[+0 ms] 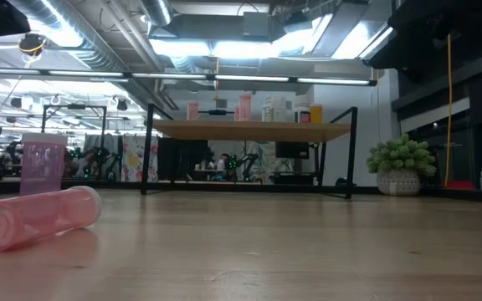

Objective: Pick and place medicine bottles onto shelf by color
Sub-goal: Put the small orange pill bottle on the shelf

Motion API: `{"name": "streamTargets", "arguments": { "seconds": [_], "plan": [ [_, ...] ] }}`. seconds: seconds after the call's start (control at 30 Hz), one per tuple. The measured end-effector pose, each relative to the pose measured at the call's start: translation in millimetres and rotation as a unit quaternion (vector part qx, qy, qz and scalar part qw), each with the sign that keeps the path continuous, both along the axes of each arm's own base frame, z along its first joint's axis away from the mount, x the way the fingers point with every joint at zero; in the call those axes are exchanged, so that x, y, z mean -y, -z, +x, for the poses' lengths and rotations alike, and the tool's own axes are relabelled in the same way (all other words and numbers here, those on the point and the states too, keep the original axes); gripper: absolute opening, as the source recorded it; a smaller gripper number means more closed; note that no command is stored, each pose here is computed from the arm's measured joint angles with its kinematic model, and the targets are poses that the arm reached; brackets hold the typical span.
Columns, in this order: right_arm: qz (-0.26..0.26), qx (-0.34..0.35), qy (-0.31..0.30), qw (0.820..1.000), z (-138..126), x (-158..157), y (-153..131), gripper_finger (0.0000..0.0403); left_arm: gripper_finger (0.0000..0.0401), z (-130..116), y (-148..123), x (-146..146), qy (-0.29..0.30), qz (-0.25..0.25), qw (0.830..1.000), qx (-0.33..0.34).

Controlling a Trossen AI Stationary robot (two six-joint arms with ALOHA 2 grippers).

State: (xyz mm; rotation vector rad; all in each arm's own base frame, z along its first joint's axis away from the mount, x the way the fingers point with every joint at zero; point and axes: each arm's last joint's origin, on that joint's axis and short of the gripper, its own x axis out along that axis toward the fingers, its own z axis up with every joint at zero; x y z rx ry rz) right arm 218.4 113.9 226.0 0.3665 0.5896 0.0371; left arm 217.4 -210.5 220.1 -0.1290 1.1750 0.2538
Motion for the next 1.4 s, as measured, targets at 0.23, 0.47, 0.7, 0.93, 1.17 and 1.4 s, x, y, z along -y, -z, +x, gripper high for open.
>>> {"name": "streamTargets", "arguments": {
  "seconds": [0.23, 0.47, 0.7, 0.93, 1.17, 1.4],
  "plan": [
    [-0.01, 0.002, -0.006, 1.0, 0.0, 0.0, 0.0, 0.0229, 0.0233, 2.3, -0.3, -1.3, 0.03, 0.011, 0.999, -0.001],
    [-0.011, 0.002, -0.007, 1.0, 0.0, 0.0, 0.0, 0.0229, 0.0232, 8.8, 4.2, -2.5, 0.036, -0.002, 0.999, 0.017],
    [-0.009, 0.001, -0.01, 1.0, -0.1, -0.2, 0.0, 0.0229, 0.0232, 9.2, 7.0, -4.9, 0.031, -0.011, 0.999, 0.006],
    [-0.01, 0.0, -0.01, 1.0, -0.2, -0.2, 0.2, 0.0229, 0.0232, 12.5, 19.1, -0.2, 0.034, -0.009, 0.999, -0.011],
    [-0.01, -0.002, -0.01, 1.0, -0.4, 0.0, 0.6, 0.0229, 0.0232, 15.6, 33.1, 3.3, 0.035, 0.001, 0.999, -0.032],
    [-0.01, -0.002, -0.01, 1.0, -0.4, 0.0, 0.6, 0.0229, 0.0232, 17.2, 36.1, 3.4, 0.033, 0.001, 0.999, -0.035]
  ]
}}
